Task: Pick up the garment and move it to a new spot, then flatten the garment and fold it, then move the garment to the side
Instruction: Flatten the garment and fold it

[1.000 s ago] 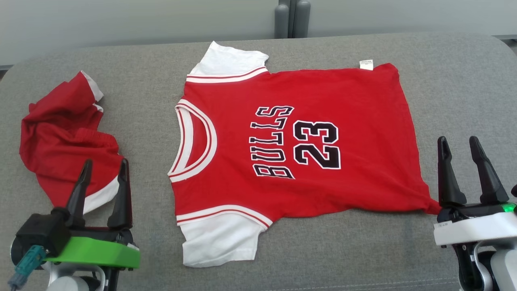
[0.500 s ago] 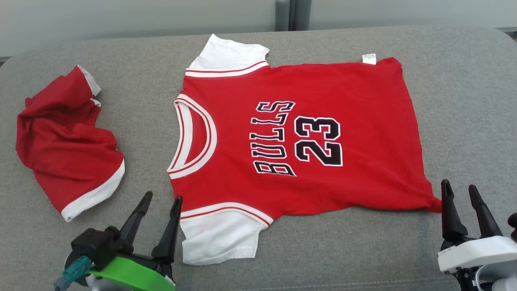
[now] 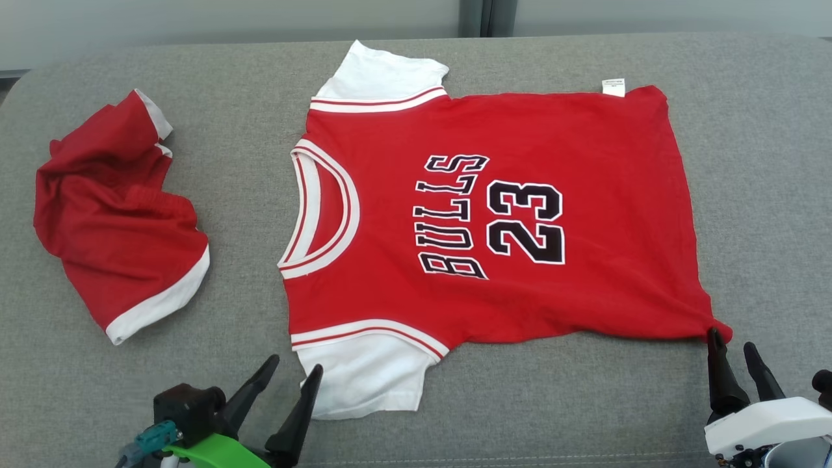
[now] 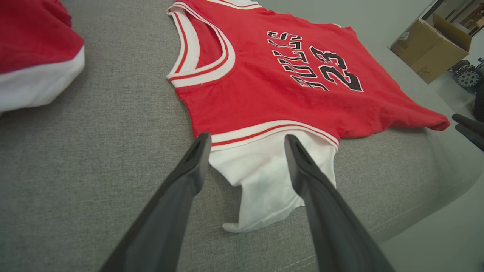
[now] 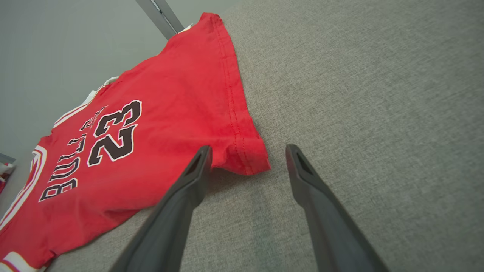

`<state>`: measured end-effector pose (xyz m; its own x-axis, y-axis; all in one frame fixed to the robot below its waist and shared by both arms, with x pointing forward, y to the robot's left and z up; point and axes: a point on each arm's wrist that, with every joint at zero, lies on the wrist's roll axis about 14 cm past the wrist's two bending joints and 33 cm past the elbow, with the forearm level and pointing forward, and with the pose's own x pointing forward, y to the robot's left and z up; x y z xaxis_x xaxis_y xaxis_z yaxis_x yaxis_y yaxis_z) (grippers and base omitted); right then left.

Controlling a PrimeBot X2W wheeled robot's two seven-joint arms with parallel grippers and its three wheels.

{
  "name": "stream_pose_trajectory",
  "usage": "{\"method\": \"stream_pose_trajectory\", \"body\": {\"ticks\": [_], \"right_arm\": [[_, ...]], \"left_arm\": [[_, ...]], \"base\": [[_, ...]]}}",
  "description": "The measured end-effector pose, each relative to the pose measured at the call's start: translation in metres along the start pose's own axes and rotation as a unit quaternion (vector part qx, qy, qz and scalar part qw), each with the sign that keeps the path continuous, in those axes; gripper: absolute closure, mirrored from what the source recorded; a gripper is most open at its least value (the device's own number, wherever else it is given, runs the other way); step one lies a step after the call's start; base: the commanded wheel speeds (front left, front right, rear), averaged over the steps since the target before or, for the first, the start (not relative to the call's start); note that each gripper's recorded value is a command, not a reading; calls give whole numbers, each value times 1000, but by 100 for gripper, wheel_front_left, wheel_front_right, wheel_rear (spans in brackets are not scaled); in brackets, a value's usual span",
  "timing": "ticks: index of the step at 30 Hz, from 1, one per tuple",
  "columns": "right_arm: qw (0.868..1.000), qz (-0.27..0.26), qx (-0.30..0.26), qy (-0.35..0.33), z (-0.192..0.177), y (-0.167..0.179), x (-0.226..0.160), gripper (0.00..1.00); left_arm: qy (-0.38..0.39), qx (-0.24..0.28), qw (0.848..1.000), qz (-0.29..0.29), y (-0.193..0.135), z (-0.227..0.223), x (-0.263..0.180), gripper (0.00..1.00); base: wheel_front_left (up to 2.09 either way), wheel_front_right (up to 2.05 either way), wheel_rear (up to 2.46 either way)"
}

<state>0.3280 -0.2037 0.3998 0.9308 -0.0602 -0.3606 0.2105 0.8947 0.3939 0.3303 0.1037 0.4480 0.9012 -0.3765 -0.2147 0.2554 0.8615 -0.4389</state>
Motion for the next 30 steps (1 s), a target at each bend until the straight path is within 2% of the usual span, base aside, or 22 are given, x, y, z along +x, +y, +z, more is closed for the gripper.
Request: {"method": "stream_pose_trajectory", "body": {"ticks": [10,16,22,23,24,25,27,28,29,30], "right_arm": [[998,-17,61,21,-9,-5,9,0],[997,-13,67,44,-16,-2,17,0],[996,-6,70,48,-17,0,22,0],[996,-3,70,46,-16,2,23,15],[996,-1,71,45,-15,3,25,15],[996,2,71,45,-15,4,26,47],[996,6,71,44,-15,5,27,68],[996,6,71,46,-15,5,27,81],[996,5,71,47,-16,5,27,100],[996,4,70,49,-17,4,27,100]], "left_arm": [[52,-30,998,-13,-7,-21,-2,0],[66,-33,997,-11,-3,-24,-1,0],[91,-71,993,-22,-13,-35,-1,0],[95,-71,993,-23,-13,-36,-1,0],[98,-72,992,-22,-13,-37,-2,0],[103,-73,992,-22,-12,-39,-2,0],[113,-75,991,-21,-12,-42,-3,0],[117,-76,990,-21,-11,-43,-4,0],[123,-76,989,-20,-10,-45,-4,0],[129,-77,988,-19,-9,-47,-5,0]], "base": [[0,0,0],[0,0,0],[0,0,0],[0,0,0],[0,0,0],[0,0,0],[0,0,0],[0,0,0],[0,0,0],[0,0,0]]}}
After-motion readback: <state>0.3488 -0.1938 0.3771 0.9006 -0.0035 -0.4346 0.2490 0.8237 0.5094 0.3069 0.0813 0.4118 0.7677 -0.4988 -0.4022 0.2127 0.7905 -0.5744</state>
